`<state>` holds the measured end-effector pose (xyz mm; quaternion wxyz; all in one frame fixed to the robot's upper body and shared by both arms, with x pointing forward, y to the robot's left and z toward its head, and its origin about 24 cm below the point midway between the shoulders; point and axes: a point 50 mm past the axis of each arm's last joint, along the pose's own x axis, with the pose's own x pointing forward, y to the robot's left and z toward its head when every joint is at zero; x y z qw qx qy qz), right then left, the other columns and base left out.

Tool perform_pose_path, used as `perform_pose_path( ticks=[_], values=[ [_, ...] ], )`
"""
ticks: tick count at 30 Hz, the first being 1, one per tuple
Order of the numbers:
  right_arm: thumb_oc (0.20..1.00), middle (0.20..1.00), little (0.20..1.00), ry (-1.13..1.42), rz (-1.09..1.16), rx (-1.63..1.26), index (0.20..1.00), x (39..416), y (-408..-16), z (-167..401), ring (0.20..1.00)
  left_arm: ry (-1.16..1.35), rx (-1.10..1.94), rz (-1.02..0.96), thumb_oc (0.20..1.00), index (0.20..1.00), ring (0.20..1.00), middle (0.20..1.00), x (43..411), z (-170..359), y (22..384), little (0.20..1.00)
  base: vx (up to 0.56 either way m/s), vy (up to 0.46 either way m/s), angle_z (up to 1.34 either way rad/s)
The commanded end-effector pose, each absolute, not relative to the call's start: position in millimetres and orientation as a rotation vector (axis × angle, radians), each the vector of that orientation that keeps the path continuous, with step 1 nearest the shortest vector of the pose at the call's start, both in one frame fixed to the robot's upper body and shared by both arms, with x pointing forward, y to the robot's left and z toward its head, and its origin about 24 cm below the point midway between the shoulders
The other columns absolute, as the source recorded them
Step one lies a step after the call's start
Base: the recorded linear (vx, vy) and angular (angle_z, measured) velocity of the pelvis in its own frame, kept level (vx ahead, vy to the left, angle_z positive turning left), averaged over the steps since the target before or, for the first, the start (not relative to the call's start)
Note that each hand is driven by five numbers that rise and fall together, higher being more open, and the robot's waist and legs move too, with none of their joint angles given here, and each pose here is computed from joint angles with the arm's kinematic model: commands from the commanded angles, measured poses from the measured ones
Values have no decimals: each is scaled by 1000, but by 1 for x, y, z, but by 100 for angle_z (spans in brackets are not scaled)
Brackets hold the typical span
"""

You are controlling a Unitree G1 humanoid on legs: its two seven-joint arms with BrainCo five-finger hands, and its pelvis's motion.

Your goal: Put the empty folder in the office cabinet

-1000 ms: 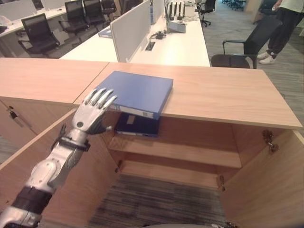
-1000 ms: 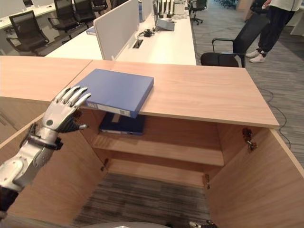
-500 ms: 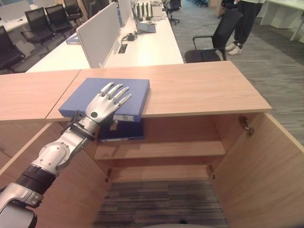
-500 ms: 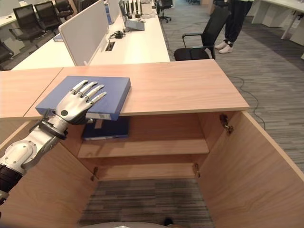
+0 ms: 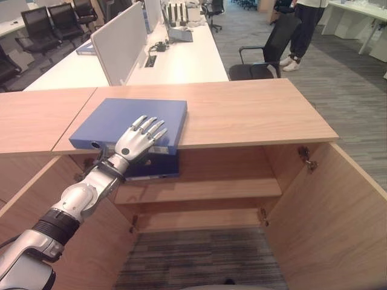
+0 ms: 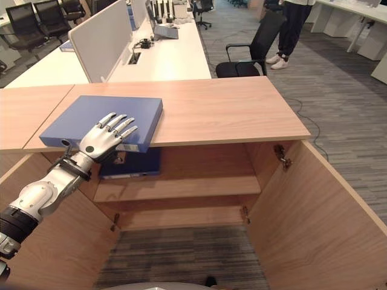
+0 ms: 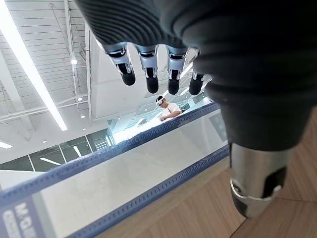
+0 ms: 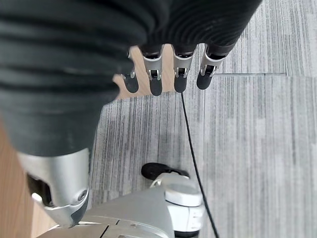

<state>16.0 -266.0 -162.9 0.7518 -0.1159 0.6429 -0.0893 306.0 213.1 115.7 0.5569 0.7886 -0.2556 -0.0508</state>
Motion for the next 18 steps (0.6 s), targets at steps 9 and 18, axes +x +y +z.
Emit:
perform_pose_path(
  ticks=[9, 18],
  values=[
    [1000, 1000, 1000, 1435, -264, -284, 1000, 22, -281, -159, 1000, -537, 1769, 75, 1000, 1000, 1000, 1000, 317, 138, 233, 1000, 3, 7, 0],
    [1000, 1000, 1000, 1423, -257, -296, 1000, 27, -281, -159, 1000, -496, 1722, 95, 1000, 1000, 1000, 1000, 320, 131, 232, 1000, 0, 0, 0]
  ],
)
